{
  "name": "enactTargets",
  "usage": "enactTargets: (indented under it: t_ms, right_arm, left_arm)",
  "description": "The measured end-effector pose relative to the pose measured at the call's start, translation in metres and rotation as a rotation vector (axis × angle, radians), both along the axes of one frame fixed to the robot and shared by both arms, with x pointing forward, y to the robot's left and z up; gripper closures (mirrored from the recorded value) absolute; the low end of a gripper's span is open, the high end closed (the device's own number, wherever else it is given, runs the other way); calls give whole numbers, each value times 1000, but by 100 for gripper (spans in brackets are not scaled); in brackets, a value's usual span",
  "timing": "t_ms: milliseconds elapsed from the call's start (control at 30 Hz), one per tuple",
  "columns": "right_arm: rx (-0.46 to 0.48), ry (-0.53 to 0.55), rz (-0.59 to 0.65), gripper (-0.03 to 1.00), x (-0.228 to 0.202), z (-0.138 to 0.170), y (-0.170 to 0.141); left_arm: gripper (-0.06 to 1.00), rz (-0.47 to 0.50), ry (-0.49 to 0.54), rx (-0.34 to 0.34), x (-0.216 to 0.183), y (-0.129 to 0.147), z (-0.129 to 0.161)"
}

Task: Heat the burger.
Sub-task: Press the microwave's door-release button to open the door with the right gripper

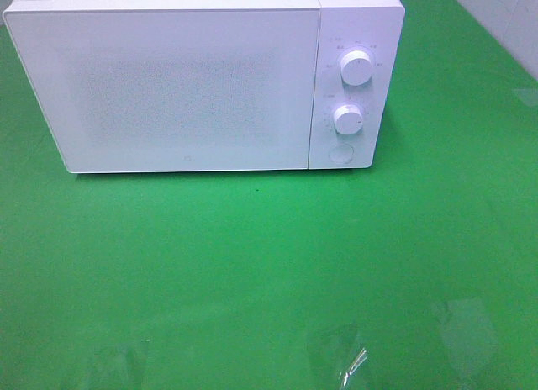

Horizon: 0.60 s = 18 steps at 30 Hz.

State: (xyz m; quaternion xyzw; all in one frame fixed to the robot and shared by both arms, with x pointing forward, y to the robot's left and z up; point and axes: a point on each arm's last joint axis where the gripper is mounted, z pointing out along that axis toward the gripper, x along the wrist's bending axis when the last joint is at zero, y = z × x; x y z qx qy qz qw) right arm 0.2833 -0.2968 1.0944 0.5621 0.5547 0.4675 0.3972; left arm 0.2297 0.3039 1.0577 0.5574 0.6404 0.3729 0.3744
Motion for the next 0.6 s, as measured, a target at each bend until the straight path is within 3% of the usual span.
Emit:
enactTargets:
  t_ms: [433, 600]
  right_arm:
    - [-4, 6, 13, 21, 54, 4, 7]
    - [-2, -27, 24, 21, 78, -10, 11]
  left_arm:
    - [0, 0, 0, 0, 0, 0, 0]
    - [0, 0, 0, 0, 0, 0, 0]
